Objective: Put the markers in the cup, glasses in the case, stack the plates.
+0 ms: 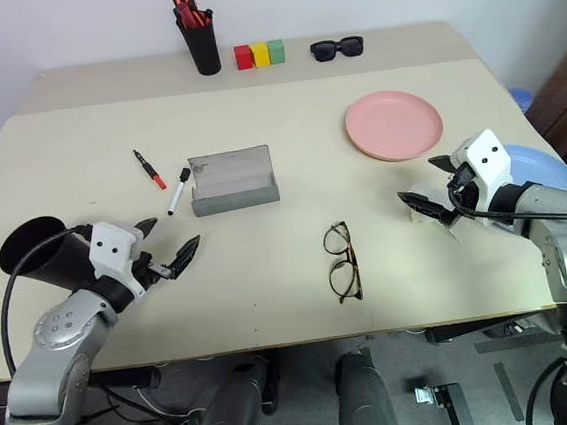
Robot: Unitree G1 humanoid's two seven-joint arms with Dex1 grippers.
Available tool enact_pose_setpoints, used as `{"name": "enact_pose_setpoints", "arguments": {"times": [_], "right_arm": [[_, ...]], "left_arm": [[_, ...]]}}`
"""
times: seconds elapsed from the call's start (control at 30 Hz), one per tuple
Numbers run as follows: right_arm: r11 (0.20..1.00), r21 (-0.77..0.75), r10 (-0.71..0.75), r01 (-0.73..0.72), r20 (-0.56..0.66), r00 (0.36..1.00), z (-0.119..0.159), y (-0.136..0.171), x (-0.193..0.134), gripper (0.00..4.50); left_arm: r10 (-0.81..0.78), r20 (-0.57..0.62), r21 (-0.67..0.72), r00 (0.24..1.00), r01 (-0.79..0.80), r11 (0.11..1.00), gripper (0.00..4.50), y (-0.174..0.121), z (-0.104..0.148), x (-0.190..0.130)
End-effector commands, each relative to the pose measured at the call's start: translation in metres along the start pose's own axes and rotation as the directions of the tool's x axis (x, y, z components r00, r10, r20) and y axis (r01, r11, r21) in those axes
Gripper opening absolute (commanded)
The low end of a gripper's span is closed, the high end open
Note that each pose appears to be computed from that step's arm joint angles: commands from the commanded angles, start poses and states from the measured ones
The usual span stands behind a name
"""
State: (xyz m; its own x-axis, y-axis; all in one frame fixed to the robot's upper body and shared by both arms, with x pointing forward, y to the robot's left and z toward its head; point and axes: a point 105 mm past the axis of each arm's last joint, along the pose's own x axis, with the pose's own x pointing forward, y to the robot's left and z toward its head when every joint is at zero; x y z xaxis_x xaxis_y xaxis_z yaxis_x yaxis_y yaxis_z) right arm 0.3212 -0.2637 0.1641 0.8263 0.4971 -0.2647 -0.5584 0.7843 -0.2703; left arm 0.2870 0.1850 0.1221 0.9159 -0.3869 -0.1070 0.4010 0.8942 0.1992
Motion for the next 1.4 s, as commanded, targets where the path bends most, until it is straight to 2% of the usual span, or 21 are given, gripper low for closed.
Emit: {"name": "enact_pose_setpoints", "arguments": {"times": [0.03,0.33,0.53,0.7,0.87,1.0,1.13,1.4], "right_arm": [[0.999,-0.041,-0.012,0.014,0.051,0.999,0.019,-0.001,-0.005,4.5],[0.999,-0.049,0.023,-0.019,0.096,0.995,0.03,0.012,0.015,4.5],[0.997,-0.062,0.063,-0.054,0.157,0.986,0.04,0.021,0.042,4.5],[0.994,-0.09,0.087,-0.066,0.249,0.965,0.065,0.027,0.055,4.5],[0.989,-0.105,0.13,-0.103,0.3,0.945,0.073,0.058,0.077,4.5],[0.983,-0.083,0.182,-0.163,0.319,0.93,0.069,0.085,0.091,4.5],[0.977,-0.059,0.213,-0.205,0.34,0.916,0.071,0.107,0.098,4.5],[0.973,-0.042,0.227,-0.227,0.352,0.908,0.074,0.122,0.097,4.5]], "left_arm": [[0.011,0.015,0.014,1.0,-0.012,1.0,4.45,0.002,0.007,0.001],[0.066,0.008,0.026,0.998,-0.066,0.997,4.45,0.01,0.011,-0.002],[0.129,0.014,0.018,0.992,-0.13,0.991,4.45,0.017,0.012,0.002],[0.203,0.037,-0.038,0.978,-0.202,0.979,4.45,0.026,0.026,0.019],[0.317,-0.099,-0.088,0.943,-0.326,0.941,4.45,0.046,0.013,0.043],[0.373,-0.14,-0.15,0.917,-0.393,0.907,4.45,0.051,0.02,0.06],[0.404,-0.27,-0.16,0.874,-0.454,0.876,4.45,0.055,0.017,0.077],[0.387,-0.383,-0.214,0.839,-0.488,0.846,4.45,0.063,0.016,0.091]]}}
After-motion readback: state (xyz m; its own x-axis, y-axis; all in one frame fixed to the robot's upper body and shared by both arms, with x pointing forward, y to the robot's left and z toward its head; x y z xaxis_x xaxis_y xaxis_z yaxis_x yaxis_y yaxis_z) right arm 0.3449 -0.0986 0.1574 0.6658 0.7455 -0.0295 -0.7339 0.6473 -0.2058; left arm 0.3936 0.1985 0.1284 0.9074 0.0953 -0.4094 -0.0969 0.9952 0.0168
